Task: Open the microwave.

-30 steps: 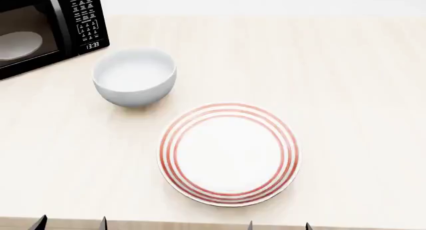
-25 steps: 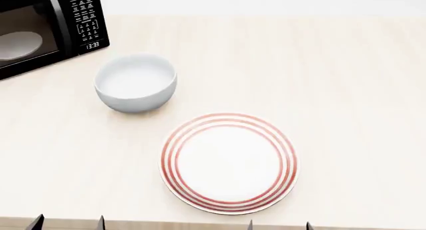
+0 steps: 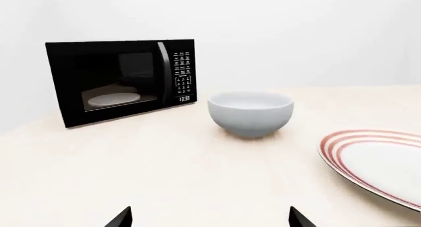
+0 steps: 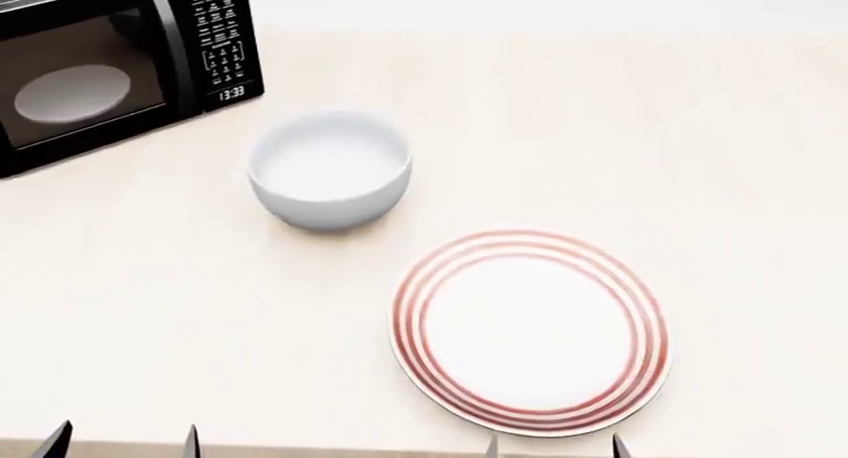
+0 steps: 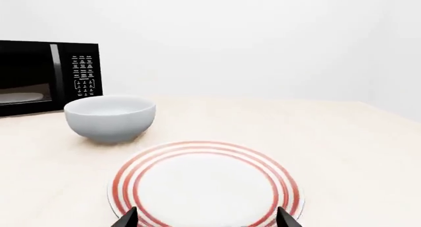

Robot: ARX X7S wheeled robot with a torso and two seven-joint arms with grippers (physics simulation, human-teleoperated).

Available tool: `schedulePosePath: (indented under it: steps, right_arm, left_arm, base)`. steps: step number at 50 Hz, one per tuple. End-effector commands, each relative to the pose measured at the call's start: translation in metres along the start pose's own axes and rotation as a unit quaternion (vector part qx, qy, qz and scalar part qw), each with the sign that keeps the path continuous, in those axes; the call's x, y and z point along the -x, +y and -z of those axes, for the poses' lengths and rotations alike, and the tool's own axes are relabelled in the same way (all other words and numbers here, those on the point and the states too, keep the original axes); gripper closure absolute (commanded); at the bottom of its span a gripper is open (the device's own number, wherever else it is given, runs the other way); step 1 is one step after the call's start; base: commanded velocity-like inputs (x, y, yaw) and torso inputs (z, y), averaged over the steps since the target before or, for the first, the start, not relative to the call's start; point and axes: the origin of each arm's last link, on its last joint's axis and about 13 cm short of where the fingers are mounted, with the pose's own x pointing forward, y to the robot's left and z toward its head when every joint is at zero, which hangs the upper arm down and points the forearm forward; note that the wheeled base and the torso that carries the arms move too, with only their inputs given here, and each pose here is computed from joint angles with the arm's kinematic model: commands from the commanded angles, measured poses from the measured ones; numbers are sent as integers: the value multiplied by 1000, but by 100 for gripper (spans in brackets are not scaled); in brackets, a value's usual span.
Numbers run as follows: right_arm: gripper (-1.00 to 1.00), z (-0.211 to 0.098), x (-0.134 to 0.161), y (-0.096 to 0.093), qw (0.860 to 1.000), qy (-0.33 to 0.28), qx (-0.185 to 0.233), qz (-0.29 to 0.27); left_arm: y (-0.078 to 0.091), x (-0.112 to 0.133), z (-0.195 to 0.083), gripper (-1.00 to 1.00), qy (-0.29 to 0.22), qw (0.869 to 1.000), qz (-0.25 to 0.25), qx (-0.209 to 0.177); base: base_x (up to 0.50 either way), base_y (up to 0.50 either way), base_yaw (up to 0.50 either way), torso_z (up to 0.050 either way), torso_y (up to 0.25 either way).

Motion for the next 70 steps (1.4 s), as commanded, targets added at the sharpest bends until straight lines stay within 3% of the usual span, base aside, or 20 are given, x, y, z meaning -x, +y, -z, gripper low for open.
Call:
schedulePosePath:
  steps: [1, 25, 70]
  right_arm:
    - [-100, -1, 1, 3, 1000, -2, 1, -7]
    - [-100, 4, -1, 3, 1000, -1, 2, -14]
    - [-100, 8, -4, 4, 1000, -4, -7, -21]
  left_arm:
    - [0, 1, 0, -100, 1, 1000, 3, -3]
    - [1, 1, -1, -100, -1, 1000, -1, -6]
    - [1, 2, 0, -100, 1, 1000, 1, -8]
  base:
    - [39, 340, 0, 0, 0]
    - [76, 348, 0, 0, 0]
    - [273, 380, 0, 0, 0]
